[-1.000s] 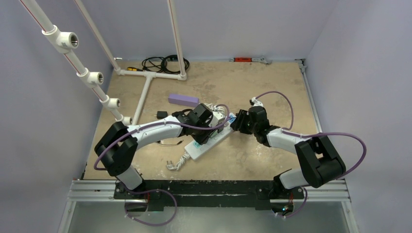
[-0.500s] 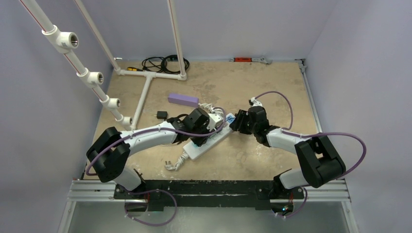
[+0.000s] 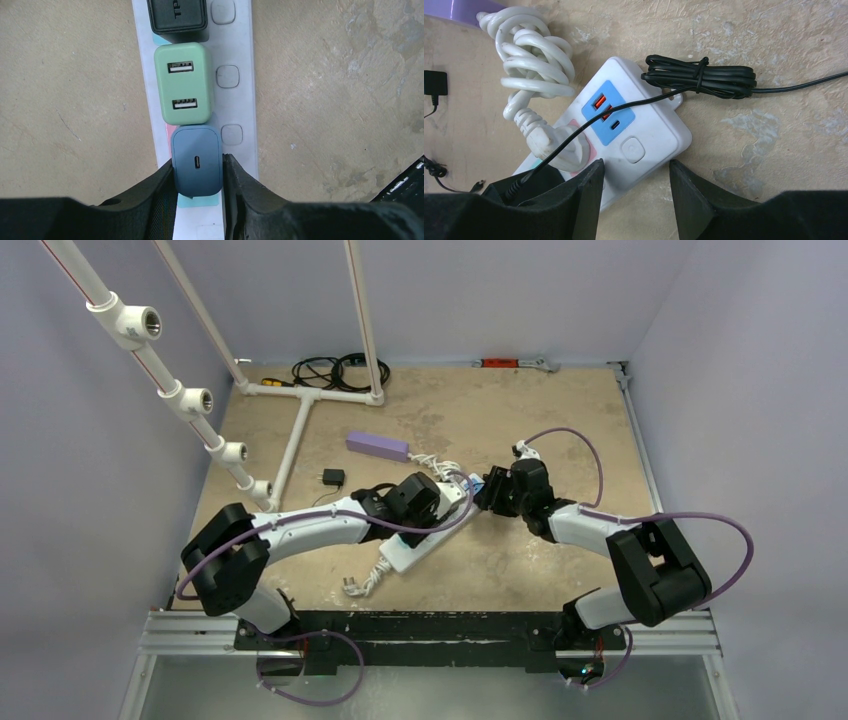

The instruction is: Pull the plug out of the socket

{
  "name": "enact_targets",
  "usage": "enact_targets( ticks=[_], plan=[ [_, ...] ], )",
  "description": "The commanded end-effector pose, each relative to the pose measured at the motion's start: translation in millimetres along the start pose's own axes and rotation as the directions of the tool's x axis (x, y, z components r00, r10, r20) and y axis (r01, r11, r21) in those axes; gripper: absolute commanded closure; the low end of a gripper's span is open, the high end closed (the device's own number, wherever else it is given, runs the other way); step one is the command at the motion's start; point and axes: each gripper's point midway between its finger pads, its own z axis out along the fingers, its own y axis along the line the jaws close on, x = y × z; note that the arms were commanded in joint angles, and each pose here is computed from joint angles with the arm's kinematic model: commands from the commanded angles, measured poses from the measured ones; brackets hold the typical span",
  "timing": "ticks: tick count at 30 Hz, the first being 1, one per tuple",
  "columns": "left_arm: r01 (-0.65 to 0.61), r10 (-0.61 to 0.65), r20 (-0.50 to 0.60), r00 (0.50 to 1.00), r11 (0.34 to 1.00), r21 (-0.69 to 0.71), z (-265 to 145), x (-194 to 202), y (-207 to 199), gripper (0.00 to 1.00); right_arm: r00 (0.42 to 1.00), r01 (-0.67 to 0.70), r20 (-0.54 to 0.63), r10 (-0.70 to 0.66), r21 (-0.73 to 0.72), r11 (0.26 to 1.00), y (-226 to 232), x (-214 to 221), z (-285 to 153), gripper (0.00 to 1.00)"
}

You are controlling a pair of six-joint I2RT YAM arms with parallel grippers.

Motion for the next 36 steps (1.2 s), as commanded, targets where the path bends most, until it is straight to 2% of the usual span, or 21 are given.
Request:
enact_targets(
  ticks=[1,20,26,33,36],
  plan=[
    [0.038,-0.044,0.085,0.995,0.996,0.075,-4.7,-30.6,0.6,1.0,1.0,0.026,-0.008,-0.026,0.022,0.999,-4.4,-1.0,2.6,0.47],
    [0.178,-0.187,0.039,0.982,0.969,0.173,-6.4,-31.1,23.3,1.0,1.0,0.027,-0.01,-0.026,0.017,0.999,-4.0,-0.3,2.5,0.46],
    [0.158,-0.166,0.083,0.983,0.983,0.095,-13.1,-34.2,33.8,1.0,1.0,0.028,-0.013,-0.028,0.015,0.999,-3.9,0.7,2.0,0.46],
    [0.003,0.003,0.063,0.998,0.996,-0.089,-13.5,-25.4,20.6,1.0,1.0,0.028,-0.013,-0.028,0.016,0.999,-4.1,0.5,2.5,0.46],
    [-0.01,0.017,0.06,0.998,0.994,-0.109,-12.6,-24.3,18.5,1.0,1.0,0.029,-0.012,-0.028,0.017,0.999,-4.1,0.0,2.7,0.46]
  ],
)
